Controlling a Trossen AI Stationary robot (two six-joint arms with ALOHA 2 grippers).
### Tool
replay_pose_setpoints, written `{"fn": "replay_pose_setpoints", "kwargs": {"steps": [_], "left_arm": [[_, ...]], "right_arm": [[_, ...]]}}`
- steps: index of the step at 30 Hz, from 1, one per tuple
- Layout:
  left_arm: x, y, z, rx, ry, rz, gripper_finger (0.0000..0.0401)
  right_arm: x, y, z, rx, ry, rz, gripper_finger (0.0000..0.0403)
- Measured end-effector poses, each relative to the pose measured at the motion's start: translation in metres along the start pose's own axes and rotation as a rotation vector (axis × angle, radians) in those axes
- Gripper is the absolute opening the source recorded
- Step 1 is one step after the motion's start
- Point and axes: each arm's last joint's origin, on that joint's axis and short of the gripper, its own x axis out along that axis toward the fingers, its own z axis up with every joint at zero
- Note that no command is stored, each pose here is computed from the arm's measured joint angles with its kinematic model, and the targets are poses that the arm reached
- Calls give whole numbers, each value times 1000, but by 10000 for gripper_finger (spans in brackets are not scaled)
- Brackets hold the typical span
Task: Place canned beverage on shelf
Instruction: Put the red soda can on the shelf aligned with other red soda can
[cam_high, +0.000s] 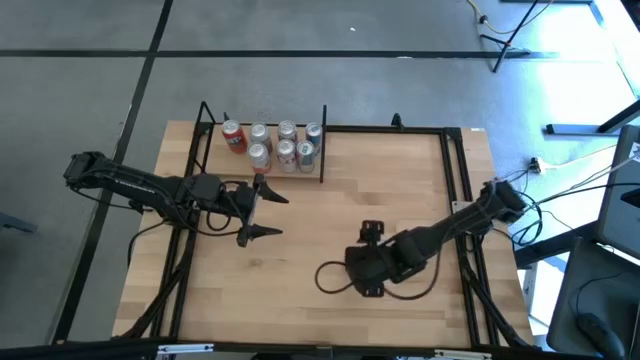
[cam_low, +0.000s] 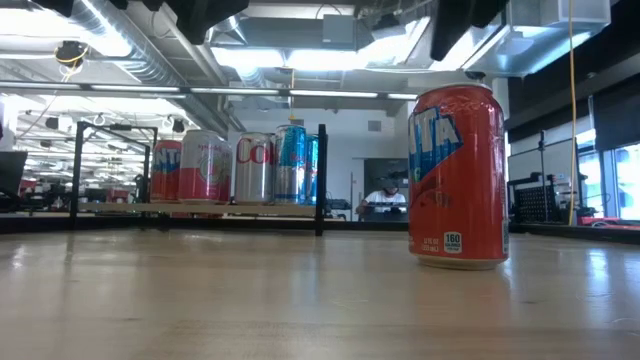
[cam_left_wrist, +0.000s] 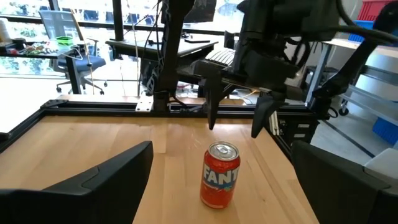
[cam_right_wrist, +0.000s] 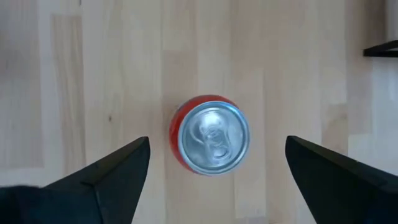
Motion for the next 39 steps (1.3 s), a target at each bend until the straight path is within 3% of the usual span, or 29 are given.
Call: {"fn": "replay_pose_setpoints", "kwargs": {"steps": [6,12,22,28,34,39], "left_arm": [[0,0,0,0,0,1,367],[0,0,0,-25,0,0,367],[0,0,0,-46,-1,0,367],[0,0,0,-45,-1,1,367],[0,0,0,-44,-1,1,367],[0,0,0,-44,-1,0,367]], "right_arm": [[3,-12,-26,143,-154,3,360],[24,-13,-42,319,-309,46,360],[59,-9,-59,362,-318,58,360],[67,-7,-65,305,-306,87,343],[67,-7,-63,226,-330,79,247],[62,-5,-56,54,-361,110,247]]}}
